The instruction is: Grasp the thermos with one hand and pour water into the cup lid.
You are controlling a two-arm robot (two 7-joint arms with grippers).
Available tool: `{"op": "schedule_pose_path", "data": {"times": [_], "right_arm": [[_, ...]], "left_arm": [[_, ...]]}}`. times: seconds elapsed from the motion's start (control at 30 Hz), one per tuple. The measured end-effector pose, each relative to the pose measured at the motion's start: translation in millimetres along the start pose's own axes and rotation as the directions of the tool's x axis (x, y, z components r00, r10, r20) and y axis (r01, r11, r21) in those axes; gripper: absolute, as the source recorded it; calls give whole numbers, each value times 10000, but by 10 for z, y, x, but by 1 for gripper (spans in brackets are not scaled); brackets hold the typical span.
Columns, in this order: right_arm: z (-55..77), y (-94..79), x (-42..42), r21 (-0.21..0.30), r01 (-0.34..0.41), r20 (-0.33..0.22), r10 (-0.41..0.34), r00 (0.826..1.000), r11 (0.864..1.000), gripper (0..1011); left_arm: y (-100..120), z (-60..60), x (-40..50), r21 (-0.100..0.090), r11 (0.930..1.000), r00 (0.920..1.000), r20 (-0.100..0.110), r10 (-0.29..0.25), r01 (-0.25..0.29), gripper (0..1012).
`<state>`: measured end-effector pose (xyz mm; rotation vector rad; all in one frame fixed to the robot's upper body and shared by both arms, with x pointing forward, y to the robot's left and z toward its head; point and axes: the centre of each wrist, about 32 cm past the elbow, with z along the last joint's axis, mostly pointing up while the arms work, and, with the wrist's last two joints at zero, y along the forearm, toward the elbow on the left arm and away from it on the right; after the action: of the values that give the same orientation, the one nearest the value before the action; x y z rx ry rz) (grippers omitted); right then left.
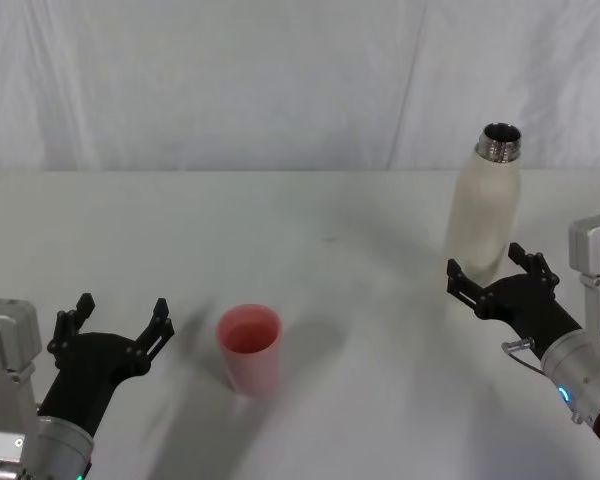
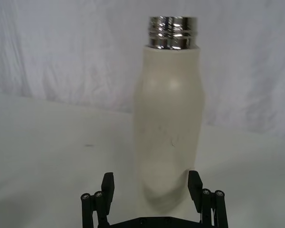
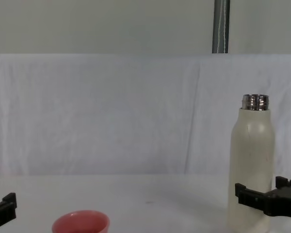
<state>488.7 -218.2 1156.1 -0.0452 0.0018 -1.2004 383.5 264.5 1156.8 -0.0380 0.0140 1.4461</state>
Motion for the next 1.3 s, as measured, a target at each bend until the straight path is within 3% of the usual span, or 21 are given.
{"op": "schedule_pose_path", "data": {"times": [0.6,1.3], "right_arm": [[-42,82,21,221,363,-752,-346,9966,9991,1001],[-31,129,32,221,269,-716,-252,9971,9994,1001]], "left_arm": [[0,0,0,-1,10000,10000,0,-1,1,1001],[0,0,0,0,10000,10000,0,0,0,1001]]}}
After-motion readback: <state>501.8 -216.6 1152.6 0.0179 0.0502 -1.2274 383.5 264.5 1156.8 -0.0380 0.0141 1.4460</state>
